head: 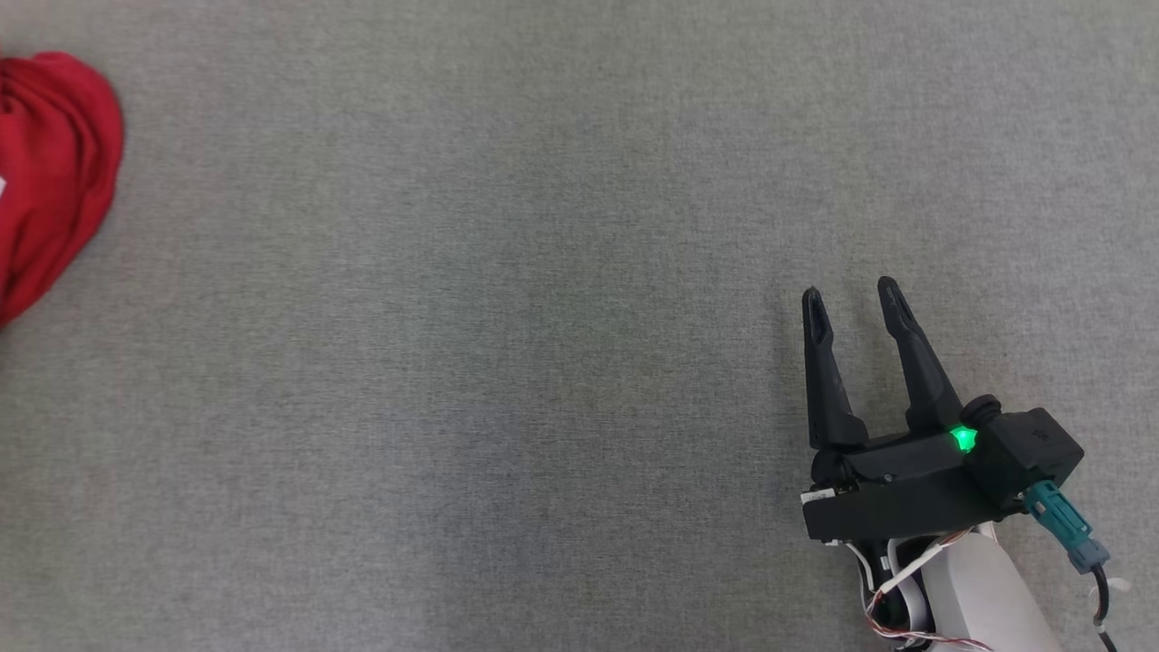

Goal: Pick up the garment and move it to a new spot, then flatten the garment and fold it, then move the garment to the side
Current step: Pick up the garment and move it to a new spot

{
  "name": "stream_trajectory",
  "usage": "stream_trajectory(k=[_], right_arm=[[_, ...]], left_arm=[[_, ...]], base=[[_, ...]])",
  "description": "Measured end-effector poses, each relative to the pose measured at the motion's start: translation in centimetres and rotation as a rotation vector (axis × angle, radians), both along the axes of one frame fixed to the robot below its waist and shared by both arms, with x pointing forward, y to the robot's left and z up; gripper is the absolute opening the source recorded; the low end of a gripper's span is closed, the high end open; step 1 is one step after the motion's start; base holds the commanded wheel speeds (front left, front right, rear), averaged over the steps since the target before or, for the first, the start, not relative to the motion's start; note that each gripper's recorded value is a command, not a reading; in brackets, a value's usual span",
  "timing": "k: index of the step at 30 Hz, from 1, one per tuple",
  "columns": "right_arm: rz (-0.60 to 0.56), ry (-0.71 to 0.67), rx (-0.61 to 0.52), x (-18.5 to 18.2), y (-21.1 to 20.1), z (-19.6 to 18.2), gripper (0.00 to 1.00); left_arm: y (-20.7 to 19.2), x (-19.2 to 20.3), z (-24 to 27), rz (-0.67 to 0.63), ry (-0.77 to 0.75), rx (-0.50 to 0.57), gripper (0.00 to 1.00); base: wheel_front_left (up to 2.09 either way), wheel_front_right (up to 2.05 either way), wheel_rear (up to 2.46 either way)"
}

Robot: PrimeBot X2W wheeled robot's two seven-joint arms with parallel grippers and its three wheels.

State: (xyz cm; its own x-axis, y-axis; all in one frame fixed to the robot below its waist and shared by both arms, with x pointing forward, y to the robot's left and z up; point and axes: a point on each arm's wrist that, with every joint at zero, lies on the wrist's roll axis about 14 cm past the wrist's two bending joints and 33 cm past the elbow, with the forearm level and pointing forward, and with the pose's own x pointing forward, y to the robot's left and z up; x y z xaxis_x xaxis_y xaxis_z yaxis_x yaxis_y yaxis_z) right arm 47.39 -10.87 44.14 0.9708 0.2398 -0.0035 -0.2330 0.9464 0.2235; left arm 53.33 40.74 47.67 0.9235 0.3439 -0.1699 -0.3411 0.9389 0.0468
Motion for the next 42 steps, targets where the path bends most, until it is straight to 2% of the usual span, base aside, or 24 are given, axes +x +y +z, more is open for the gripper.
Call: stream_trajectory(k=[9, 13, 14, 15, 16, 26, 35, 42], right_arm=[[-0.014, 0.010, -0.008, -0.1, -0.6, -0.4, 1.00], [-0.017, 0.002, -0.010, -0.1, -0.7, 0.0, 1.00], [-0.017, 0.001, -0.010, -0.2, -0.7, 0.1, 1.00], [-0.018, 0.000, -0.011, -0.2, -0.7, 0.1, 1.00], [-0.018, -0.002, -0.011, -0.3, -0.8, 0.2, 1.00], [-0.020, -0.020, -0.012, -1.2, -0.8, 1.5, 1.00], [-0.019, -0.050, 0.006, -2.6, -0.7, 3.4, 1.00], [-0.035, -0.082, 0.022, -3.6, -1.2, 5.0, 1.00]], left_arm=[[0.7, -0.8, -4.7, 0.043, 0.258, -0.067, 1.00], [0.8, -1.1, -5.2, 0.066, 0.308, -0.094, 1.00], [0.7, -1.2, -5.2, 0.064, 0.318, -0.094, 0.61], [0.7, -1.2, -5.2, 0.061, 0.322, -0.093, 0.15], [0.6, -1.2, -5.1, 0.056, 0.323, -0.087, 0.00], [0.6, 0.3, 1.2, 0.016, 0.102, 0.015, 0.00], [-0.6, 1.5, 14.2, -0.060, -0.257, 0.150, 0.00], [-4.9, 1.7, 23.6, -0.186, -0.472, 0.248, 0.00]], base=[[0.00, 0.00, 0.00], [0.00, 0.00, 0.00], [0.00, 0.00, 0.00], [0.00, 0.00, 0.00], [0.00, 0.00, 0.00], [0.00, 0.00, 0.00], [0.00, 0.00, 0.00], [0.00, 0.00, 0.00]])
